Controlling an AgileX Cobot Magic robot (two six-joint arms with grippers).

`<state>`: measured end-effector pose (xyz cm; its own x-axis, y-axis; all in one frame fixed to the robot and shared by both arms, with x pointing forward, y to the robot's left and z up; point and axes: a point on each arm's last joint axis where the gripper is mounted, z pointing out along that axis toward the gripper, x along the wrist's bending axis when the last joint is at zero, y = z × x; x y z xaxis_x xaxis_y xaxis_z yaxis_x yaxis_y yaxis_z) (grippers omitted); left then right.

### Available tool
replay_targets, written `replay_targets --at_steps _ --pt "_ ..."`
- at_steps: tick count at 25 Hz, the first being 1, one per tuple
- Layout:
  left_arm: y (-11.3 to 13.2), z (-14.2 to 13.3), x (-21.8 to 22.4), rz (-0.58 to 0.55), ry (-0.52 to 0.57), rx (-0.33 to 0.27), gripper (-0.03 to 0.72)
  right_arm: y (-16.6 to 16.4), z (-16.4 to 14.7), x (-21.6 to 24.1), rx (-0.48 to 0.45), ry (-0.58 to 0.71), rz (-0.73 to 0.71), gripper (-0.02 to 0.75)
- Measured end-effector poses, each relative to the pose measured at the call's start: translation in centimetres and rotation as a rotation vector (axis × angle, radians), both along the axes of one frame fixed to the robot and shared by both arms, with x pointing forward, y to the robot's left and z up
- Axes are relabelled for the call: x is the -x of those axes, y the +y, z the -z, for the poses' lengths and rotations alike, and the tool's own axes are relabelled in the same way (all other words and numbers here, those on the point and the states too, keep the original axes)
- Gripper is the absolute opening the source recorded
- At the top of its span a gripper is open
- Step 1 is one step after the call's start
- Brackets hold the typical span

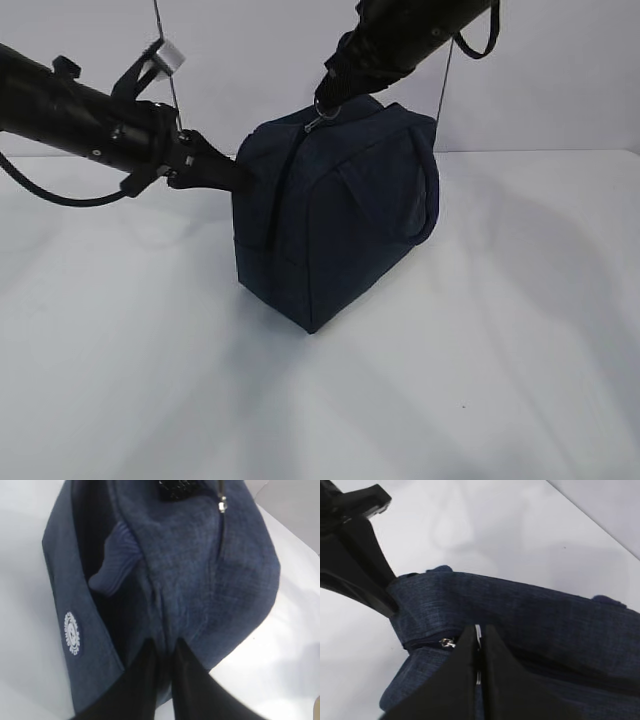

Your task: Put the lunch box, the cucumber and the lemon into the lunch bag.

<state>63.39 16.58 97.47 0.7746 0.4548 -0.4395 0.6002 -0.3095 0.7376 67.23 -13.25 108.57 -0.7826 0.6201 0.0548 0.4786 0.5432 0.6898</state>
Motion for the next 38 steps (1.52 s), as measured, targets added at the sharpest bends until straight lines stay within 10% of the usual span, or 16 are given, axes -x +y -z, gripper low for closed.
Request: replay_targets --at_steps 38 --pt "-0.8 -0.2 0.0 -0.014 -0.008 0.025 -0.007 -0.5 -0.1 -0.3 -0.018 -0.001 0.042 0.008"
